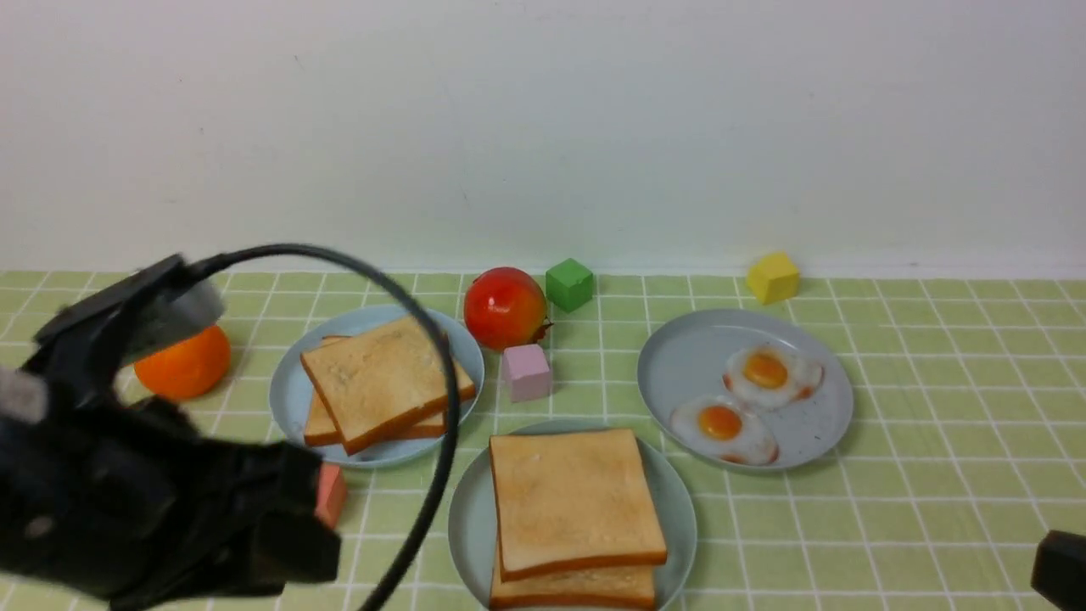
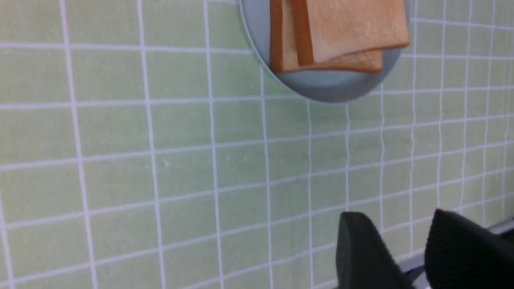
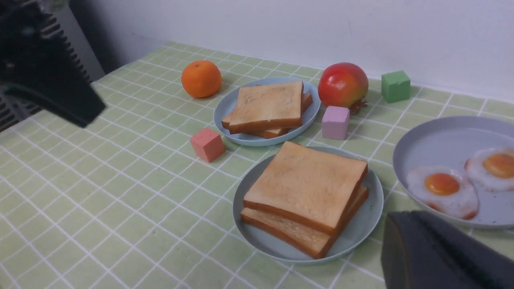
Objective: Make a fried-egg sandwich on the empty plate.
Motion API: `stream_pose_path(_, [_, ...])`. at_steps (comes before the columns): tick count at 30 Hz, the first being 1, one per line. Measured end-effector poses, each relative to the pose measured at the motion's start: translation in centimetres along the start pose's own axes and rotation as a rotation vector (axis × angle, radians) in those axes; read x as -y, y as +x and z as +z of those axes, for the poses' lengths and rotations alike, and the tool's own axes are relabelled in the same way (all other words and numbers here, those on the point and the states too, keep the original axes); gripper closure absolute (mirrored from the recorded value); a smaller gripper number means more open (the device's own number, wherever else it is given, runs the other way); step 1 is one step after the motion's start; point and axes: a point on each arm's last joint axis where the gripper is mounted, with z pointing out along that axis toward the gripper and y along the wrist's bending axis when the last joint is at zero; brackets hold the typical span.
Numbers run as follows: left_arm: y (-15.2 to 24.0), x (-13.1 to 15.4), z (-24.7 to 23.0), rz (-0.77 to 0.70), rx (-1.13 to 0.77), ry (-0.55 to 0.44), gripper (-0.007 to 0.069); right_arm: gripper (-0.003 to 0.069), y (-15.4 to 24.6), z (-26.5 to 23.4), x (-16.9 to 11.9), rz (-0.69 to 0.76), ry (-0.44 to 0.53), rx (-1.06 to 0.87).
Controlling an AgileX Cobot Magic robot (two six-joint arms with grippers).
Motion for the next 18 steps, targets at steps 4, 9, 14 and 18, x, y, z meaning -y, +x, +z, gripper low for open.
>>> stream_pose_path(4, [3.6, -0.5, -2.5, 0.023, 0.069, 0.072, 0.0592, 0.0656, 0.2, -0.1, 0.1, -0.001, 0.002, 0.005])
stream_pose_path(9, [7.1, -1.3, -5.7, 0.12, 0.236, 0.115, 0.0638, 0.0652, 0.2, -0.1, 0.1, -0.001, 0.003, 0.007])
stream_pose_path(14, [8.6, -2.0, -7.3, 0.195, 0.332, 0.076, 0.0638, 0.0649, 0.2, -0.1, 0.1, -0.001, 0.003, 0.007])
stream_pose_path(18, [9.0, -2.2, -7.6, 0.209, 0.346, 0.067, 0.0638, 0.0645, 0.2, -0.1, 0.1, -0.001, 0.003, 0.007])
